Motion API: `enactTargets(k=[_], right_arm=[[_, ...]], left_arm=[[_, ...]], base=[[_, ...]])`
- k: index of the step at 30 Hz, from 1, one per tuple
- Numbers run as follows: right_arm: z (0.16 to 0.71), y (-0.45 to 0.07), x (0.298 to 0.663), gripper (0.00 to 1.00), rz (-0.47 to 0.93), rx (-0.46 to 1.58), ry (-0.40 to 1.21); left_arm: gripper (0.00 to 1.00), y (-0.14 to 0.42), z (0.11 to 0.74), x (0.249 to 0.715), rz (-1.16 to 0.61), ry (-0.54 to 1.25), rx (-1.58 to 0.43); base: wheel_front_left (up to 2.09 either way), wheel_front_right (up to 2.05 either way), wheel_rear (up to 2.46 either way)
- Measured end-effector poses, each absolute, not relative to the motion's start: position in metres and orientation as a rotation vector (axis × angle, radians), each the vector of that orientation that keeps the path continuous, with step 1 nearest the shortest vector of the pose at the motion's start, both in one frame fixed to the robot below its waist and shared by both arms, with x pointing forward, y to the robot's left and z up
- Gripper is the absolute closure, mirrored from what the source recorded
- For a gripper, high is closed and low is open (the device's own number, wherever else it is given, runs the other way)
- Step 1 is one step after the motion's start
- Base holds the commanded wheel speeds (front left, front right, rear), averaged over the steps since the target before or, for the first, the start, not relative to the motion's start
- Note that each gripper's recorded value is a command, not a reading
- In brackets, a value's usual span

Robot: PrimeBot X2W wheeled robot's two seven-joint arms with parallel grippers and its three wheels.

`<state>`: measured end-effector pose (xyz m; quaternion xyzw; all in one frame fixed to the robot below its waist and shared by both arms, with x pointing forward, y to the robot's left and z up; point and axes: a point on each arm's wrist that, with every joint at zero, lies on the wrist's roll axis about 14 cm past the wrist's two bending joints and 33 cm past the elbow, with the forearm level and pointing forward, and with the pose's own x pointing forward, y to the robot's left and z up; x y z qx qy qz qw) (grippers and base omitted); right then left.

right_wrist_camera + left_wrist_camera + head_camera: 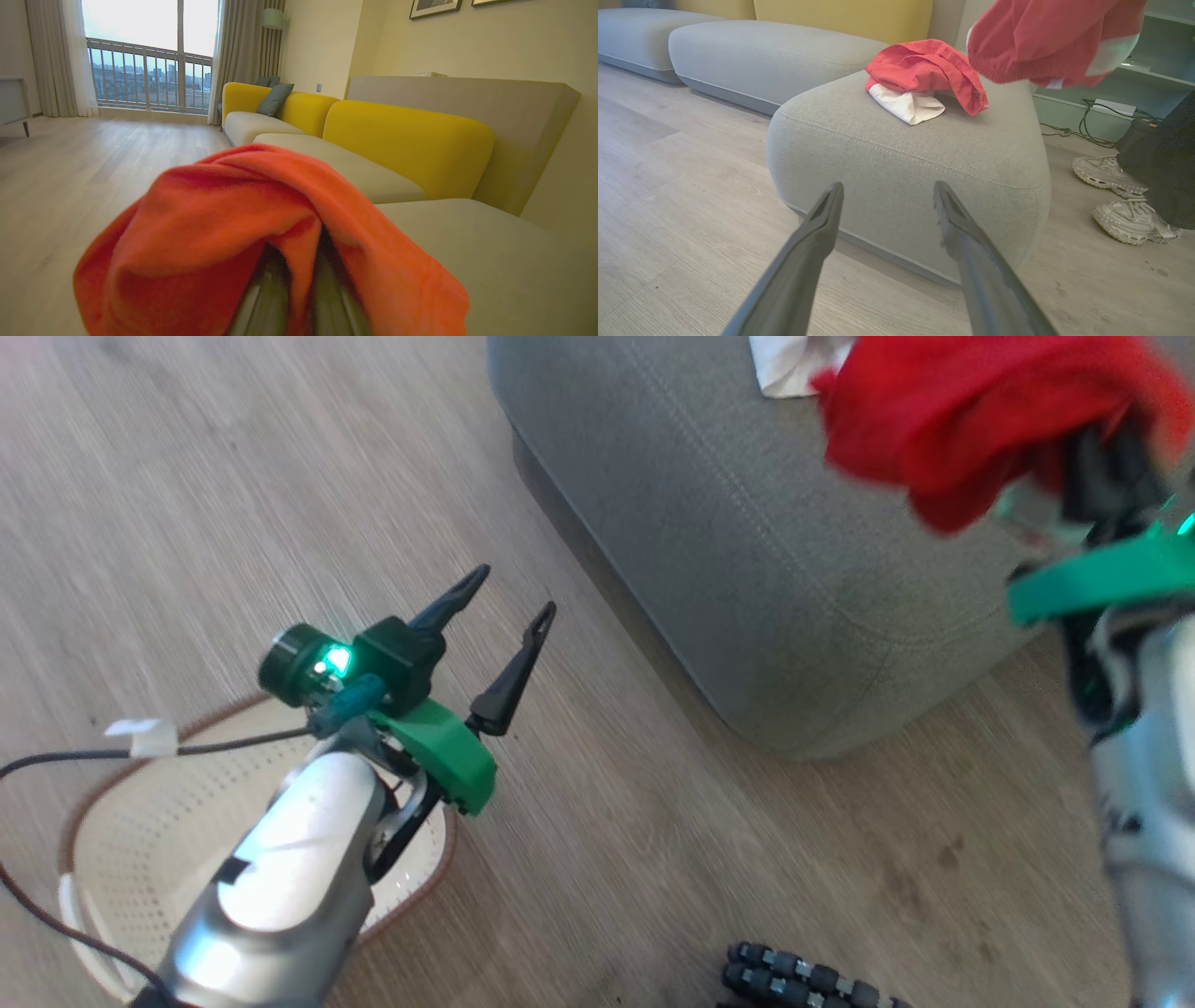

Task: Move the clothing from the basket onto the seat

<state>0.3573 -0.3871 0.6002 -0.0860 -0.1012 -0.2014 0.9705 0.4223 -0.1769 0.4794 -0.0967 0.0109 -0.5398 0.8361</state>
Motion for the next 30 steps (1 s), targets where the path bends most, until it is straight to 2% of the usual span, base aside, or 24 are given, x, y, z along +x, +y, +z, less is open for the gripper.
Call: enactTargets(k=[9, 16, 26, 30], right_arm=[[0.640, -0.414, 0.415, 1.00, -0.398, -0.375, -0.203], [0.656, -0.441, 0.462, 1.00, -0.438, -0.428, -0.186], [0.645, -0.507, 0.487, 1.00, -0.612, -0.441, -0.103], [0.642, -0.518, 0.502, 1.00, -0.636, -0.453, -0.092]], left_arm=[[0.00, -0.168, 0.444, 0.451, -1.128, 0.053, -0.204], [0.00, -0.160, 0.404, 0.468, -1.122, 0.099, -0.208], [0.00, -0.139, 0.367, 0.494, -1.077, 0.117, -0.216], [0.00, -0.125, 0.352, 0.500, -1.045, 0.139, -0.213]], base=[[0.00, 0.00, 0.00], [0.00, 0.00, 0.00], [0.00, 0.00, 0.00], [0.00, 0.00, 0.00]])
